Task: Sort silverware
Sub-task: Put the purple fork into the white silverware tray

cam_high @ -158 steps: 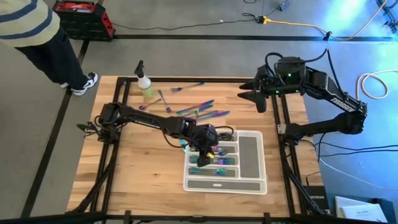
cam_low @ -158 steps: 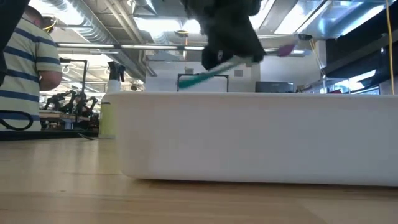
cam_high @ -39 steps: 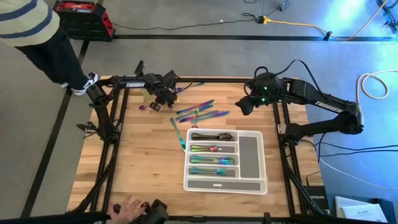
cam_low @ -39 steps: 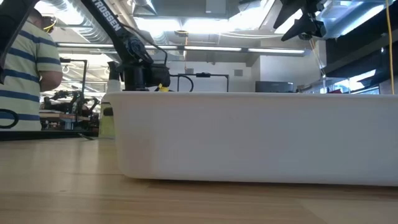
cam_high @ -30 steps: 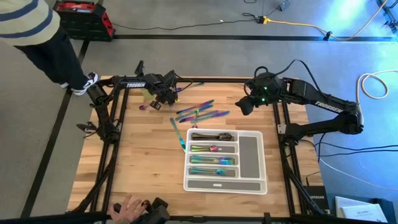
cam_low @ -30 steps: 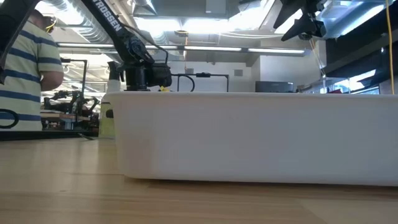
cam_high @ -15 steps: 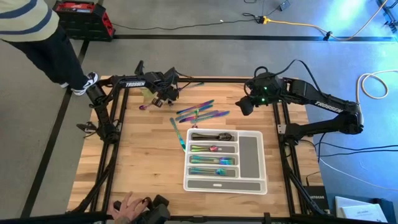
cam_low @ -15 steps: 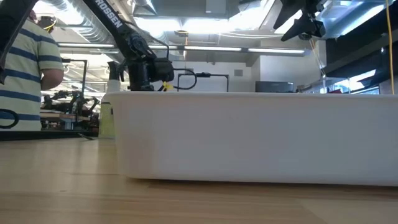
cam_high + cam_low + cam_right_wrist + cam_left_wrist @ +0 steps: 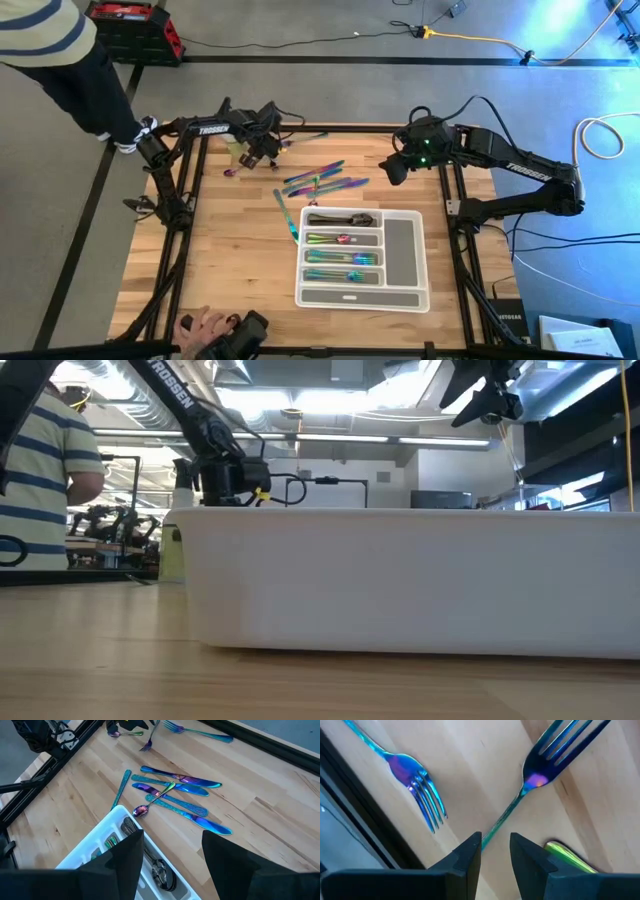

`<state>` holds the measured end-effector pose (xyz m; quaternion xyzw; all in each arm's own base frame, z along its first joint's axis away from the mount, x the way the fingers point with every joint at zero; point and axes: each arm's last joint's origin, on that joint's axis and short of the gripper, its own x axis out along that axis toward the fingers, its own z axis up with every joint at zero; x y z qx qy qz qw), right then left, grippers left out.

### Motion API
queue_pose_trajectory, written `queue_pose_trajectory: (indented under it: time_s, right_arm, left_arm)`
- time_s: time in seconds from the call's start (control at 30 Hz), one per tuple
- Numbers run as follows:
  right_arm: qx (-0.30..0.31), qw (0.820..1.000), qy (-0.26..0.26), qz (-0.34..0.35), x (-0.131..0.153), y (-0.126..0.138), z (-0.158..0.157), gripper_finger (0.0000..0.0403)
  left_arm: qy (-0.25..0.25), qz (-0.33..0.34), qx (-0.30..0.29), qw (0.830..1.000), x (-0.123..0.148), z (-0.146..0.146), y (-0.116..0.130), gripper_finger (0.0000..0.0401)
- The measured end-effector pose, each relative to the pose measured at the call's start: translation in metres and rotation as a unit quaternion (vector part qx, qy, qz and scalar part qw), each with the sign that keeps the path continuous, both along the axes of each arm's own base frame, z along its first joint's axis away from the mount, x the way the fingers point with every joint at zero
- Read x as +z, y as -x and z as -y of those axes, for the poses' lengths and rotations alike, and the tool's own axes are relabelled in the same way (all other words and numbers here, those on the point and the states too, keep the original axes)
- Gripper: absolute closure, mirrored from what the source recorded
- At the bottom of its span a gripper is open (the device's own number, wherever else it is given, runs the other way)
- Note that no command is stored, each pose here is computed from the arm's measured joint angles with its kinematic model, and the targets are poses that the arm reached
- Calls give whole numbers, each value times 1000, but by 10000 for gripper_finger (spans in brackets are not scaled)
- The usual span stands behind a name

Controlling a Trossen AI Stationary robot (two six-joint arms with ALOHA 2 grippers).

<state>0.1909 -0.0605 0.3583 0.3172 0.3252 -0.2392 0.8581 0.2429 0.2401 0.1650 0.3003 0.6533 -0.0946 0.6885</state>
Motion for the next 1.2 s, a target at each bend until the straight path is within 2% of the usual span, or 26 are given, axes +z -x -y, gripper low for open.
queue_pose_trajectory:
  time_s: [0.23,0.47,0.63,0.8,0.93,1.07,1.2]
  right_arm:
    - [0,1000,0,0,0,0,0,217]
    - [0,1000,0,0,0,0,0,217]
    - [-8,1000,-6,2,0,0,0,217]
    - [-11,1000,-4,1,0,0,0,217]
    - [-11,1000,-4,1,0,0,0,217]
    - [-11,1000,-4,1,0,0,0,217]
    - [-11,1000,-4,1,0,0,0,217]
  left_arm:
    - [18,-7,-4,1000,-15,-3,-2,313]
    - [8,-13,8,1000,-18,-2,-6,313]
    - [26,-8,49,998,-19,-3,-2,316]
    - [45,-33,40,998,-20,7,-4,354]
    - [57,-30,62,996,-20,16,-9,393]
    - [66,-23,86,994,-21,27,-17,395]
    - [73,-13,87,993,-19,42,-28,398]
